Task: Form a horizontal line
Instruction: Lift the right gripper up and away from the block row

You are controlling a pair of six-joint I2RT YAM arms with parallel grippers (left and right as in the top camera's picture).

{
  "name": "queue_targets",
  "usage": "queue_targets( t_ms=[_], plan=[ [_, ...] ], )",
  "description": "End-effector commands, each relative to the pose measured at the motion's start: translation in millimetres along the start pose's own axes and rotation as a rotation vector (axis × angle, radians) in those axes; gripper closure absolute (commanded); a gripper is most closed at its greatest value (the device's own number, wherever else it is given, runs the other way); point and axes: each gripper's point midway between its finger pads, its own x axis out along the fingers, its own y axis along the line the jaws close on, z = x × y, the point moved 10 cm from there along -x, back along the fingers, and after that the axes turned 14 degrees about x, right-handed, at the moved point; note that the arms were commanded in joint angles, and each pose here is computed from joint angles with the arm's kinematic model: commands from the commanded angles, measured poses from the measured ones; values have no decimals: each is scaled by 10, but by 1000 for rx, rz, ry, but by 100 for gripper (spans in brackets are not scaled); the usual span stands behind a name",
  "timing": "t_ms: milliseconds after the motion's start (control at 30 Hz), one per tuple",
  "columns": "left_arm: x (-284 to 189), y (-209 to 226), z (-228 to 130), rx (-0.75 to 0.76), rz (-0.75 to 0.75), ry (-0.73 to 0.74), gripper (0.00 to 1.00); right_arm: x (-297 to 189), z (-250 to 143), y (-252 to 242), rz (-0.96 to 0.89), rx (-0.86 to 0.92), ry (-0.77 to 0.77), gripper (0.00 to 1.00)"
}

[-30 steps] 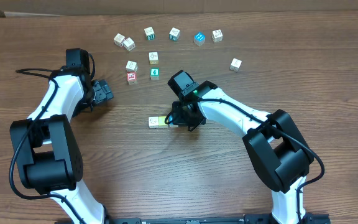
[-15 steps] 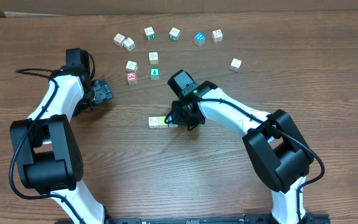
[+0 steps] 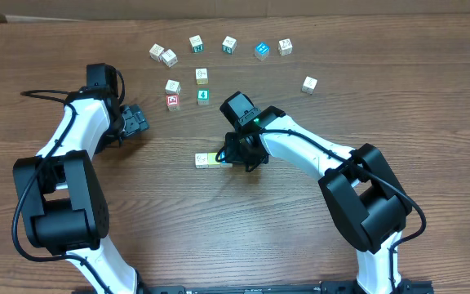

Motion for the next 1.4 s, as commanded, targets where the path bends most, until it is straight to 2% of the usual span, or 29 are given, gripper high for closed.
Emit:
queue_targets(
  t_ms=[0, 667, 767, 1167, 1367],
  plan=[
    [14, -4, -6, 30, 12, 2, 1, -68, -34, 20, 18, -4, -4, 96],
    [14, -4, -6, 29, 12, 2, 0, -68, -30, 25, 21, -13, -7, 95],
    [13, -4, -5, 29, 12, 2, 0, -68, -31, 24, 20, -14, -7, 91],
    [14, -4, -6, 29, 12, 2, 1, -68, -29, 20, 17, -13, -9, 91],
    [13, -4, -4, 29, 12, 1, 0, -79, 14, -124, -112, 51, -86, 96]
  ],
)
